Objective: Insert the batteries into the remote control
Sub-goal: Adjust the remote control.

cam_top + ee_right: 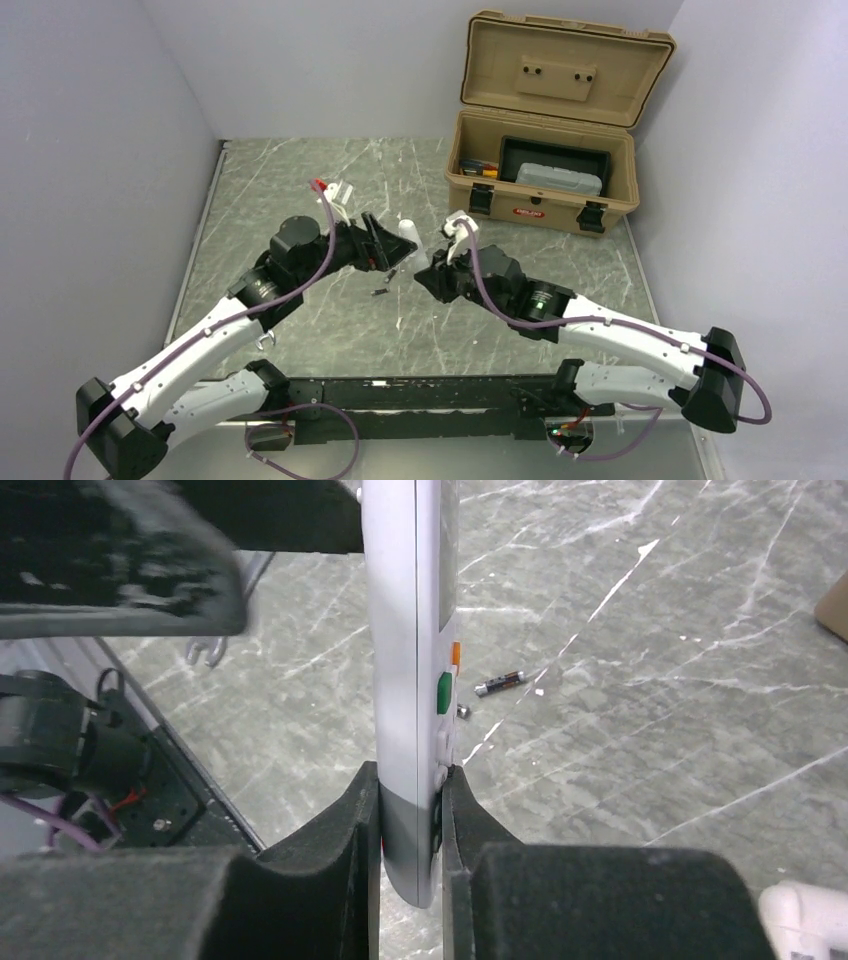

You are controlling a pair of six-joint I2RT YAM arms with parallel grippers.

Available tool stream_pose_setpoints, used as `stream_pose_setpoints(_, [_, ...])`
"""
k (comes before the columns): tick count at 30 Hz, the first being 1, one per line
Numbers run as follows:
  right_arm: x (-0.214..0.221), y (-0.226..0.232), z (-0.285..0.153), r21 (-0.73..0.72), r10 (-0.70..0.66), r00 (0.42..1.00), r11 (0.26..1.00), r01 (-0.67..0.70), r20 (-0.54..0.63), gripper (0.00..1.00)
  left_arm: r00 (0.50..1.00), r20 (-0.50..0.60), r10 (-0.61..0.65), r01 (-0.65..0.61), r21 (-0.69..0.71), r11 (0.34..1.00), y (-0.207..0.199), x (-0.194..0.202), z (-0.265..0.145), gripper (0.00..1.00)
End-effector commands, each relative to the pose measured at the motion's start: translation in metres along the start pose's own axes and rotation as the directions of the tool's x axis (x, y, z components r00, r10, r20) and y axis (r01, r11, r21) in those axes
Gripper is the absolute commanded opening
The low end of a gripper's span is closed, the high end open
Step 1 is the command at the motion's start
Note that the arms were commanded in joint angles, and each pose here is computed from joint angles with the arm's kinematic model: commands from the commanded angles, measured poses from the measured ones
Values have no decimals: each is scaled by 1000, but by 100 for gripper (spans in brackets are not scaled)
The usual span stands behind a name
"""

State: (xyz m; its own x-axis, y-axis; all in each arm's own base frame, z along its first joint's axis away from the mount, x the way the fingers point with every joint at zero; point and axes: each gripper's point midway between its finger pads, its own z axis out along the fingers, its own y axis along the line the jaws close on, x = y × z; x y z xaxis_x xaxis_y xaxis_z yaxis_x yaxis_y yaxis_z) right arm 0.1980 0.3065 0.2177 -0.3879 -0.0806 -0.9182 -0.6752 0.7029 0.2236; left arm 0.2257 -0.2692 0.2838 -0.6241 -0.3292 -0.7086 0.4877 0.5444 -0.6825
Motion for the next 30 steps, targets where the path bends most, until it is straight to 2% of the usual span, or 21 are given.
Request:
stream_pose_setpoints(1, [-43, 11, -17, -115, 165, 976, 982, -149, 144, 0, 991, 131, 27, -41, 104, 994, -21, -20, -16, 91])
stream_pose_setpoints(6, [-63, 18, -42, -335, 293, 940, 915, -224, 173, 0, 971, 227, 75, -111, 148, 983, -30, -32, -37, 92])
stream_pose_setpoints(11, [-74, 32, -56, -516, 384, 917, 811, -276, 113, 0, 951, 301, 71, -152, 256, 955, -49, -37, -51, 93])
stream_pose_setpoints(15, [-82, 53, -68, -651, 437, 896, 702, -287, 76, 0, 947, 315, 66, -179, 343, 922, -64, -37, -53, 89])
stream_pose_setpoints(23, [-82, 76, -82, -791, 466, 884, 534, -298, -18, 0, 948, 313, 51, -180, 401, 898, -73, -36, -53, 83])
stream_pose_setpoints(30, [-76, 76, -78, -800, 481, 875, 504, -326, -53, 0, 943, 333, 1, -153, 430, 890, -76, -39, -55, 73])
